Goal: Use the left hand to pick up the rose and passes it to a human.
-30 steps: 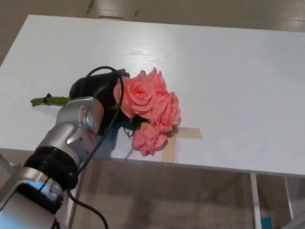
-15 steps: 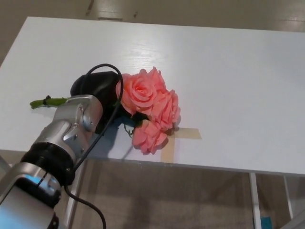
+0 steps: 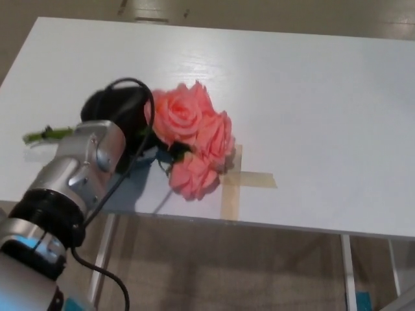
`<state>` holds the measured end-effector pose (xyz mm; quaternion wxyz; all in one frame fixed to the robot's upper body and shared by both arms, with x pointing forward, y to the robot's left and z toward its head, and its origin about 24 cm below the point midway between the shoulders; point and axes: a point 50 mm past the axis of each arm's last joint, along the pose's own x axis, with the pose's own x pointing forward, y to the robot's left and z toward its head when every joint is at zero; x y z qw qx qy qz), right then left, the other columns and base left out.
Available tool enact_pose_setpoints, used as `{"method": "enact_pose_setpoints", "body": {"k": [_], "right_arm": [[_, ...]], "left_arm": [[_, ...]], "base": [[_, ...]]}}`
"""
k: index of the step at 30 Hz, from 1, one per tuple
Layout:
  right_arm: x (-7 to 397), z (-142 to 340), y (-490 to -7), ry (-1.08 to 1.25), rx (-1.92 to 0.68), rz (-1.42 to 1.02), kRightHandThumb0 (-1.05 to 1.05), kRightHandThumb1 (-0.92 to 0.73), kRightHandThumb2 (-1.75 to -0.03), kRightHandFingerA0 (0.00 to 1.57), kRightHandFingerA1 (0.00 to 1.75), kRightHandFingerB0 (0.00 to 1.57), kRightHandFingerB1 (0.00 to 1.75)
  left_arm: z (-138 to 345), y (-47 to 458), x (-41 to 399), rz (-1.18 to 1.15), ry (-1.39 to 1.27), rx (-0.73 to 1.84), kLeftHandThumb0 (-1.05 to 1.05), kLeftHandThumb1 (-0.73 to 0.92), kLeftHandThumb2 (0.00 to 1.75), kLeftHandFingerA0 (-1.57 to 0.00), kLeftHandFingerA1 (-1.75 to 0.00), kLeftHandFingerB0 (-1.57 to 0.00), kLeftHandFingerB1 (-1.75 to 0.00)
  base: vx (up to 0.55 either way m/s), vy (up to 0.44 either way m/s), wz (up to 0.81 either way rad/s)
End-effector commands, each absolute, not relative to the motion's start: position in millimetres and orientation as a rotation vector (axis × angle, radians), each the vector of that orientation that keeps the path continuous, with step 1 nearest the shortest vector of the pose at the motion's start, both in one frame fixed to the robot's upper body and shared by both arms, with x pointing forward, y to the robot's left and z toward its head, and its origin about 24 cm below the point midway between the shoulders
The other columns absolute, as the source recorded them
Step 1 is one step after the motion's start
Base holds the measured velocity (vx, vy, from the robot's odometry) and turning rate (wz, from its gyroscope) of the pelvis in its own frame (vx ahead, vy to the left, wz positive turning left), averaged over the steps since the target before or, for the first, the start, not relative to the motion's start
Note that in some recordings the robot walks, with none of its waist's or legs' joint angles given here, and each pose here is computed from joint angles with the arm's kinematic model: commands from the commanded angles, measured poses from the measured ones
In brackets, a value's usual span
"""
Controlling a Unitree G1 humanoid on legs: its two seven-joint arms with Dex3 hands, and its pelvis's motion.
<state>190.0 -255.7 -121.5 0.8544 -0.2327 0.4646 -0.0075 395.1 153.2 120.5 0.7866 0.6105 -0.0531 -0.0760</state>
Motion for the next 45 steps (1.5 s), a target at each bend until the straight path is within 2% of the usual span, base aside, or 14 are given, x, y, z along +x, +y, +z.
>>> {"method": "enact_pose_setpoints", "body": {"k": [1, 5, 6, 9, 10, 11, 12, 22, 23, 24, 28, 33, 34, 45], "right_arm": [[187, -122, -259, 0.988, -0.494, -0.012, -0.27, -0.7, -0.61, 0.68, 0.45, 0.54, 0.39], [184, -123, -259, 0.993, -0.494, -0.012, -0.27, -0.7, -0.6, 0.68, 0.45, 0.54, 0.39], [184, -124, -258, 0.996, -0.493, -0.011, -0.27, -0.7, -0.61, 0.68, 0.45, 0.54, 0.39], [184, -124, -258, 0.997, -0.491, -0.011, -0.27, -0.7, -0.6, 0.68, 0.45, 0.54, 0.39], [184, -124, -258, 1.0, -0.488, -0.013, -0.27, -0.7, -0.6, 0.69, 0.45, 0.53, 0.39], [183, -124, -258, 1.003, -0.487, -0.013, -0.27, -0.71, -0.6, 0.69, 0.45, 0.53, 0.39], [184, -124, -259, 1.003, -0.488, -0.012, -0.35, -0.62, -0.77, 0.63, 0.54, 0.49, 0.48], [187, -122, -260, 0.994, -0.492, -0.01, -0.35, -0.61, -0.78, 0.64, 0.54, 0.5, 0.49], [187, -122, -260, 0.992, -0.492, -0.007, -0.34, -0.62, -0.77, 0.63, 0.54, 0.5, 0.49], [186, -122, -260, 0.994, -0.492, -0.005, -0.27, -0.71, -0.6, 0.69, 0.45, 0.53, 0.39], [185, -123, -260, 1.001, -0.493, -0.003, -0.27, -0.71, -0.6, 0.69, 0.45, 0.54, 0.39], [185, -123, -260, 1.005, -0.492, -0.002, -0.27, -0.71, -0.6, 0.69, 0.45, 0.54, 0.39], [185, -123, -259, 1.005, -0.491, -0.001, -0.35, -0.62, -0.77, 0.63, 0.54, 0.5, 0.49], [186, -123, -258, 1.006, -0.484, 0.002, -0.35, -0.62, -0.77, 0.63, 0.54, 0.49, 0.48]], "left_arm": [[144, 150, 395, -0.072, -0.303, 1.269, -0.15, 0.76, 0.62, -0.73, -1.6, -0.91, -0.72], [151, 147, 392, -0.051, -0.372, 1.198, -0.14, 0.77, 0.63, -0.76, -1.6, -0.82, -0.97], [153, 146, 389, -0.045, -0.396, 1.156, -0.13, 0.77, 0.63, -0.77, -1.6, -0.74, -1.15], [157, 144, 388, -0.04, -0.414, 1.11, -0.12, 0.77, 0.63, -0.77, -1.61, -0.74, -1.15], [163, 142, 387, -0.033, -0.439, 1.04, -0.12, 0.78, 0.63, -0.77, -1.61, -0.81, -1.0], [167, 140, 386, -0.03, -0.451, 1.0, -0.12, 0.78, 0.63, -0.76, -1.61, -0.79, -1.03], [169, 139, 385, -0.026, -0.457, 0.966, -0.13, 0.79, 0.63, -0.75, -1.59, -0.76, -1.09], [203, 128, 381, -0.047, -0.443, 0.439, -0.2, 0.83, 0.64, -0.77, -1.44, -0.67, -1.27], [207, 128, 381, -0.097, -0.412, 0.268, -0.15, 0.85, 0.65, -0.84, -1.39, -0.72, -1.2], [207, 129, 382, -0.111, -0.4, 0.225, -0.15, 0.86, 0.65, -0.88, -1.37, -0.74, -1.17], [207, 133, 385, -0.126, -0.308, 0.007, -0.16, 0.81, 0.74, -0.96, -1.37, -0.8, -1.11], [208, 134, 387, -0.112, -0.238, -0.092, -0.15, 0.79, 0.77, -1.01, -1.38, -0.81, -1.13], [208, 135, 387, -0.114, -0.222, -0.133, -0.15, 0.79, 0.78, -1.03, -1.38, -0.82, -1.13], [203, 136, 390, -0.141, -0.154, -0.299, -0.14, 0.78, 0.79, -1.06, -1.43, -0.84, -1.11]], "base": [[0.0, 0.0, 0.0], [0.0, 0.0, 0.0], [0.0, 0.0, 0.0], [0.0, 0.0, 0.0], [0.0, 0.0, 0.0], [0.0, 0.0, 0.0], [0.0, 0.0, 0.0], [0.0, 0.0, 0.0], [0.0, 0.0, 0.0], [0.0, 0.0, 0.0], [0.0, 0.0, 0.0], [0.0, 0.0, 0.0], [0.0, 0.0, 0.0], [0.0, 0.0, 0.0]]}}
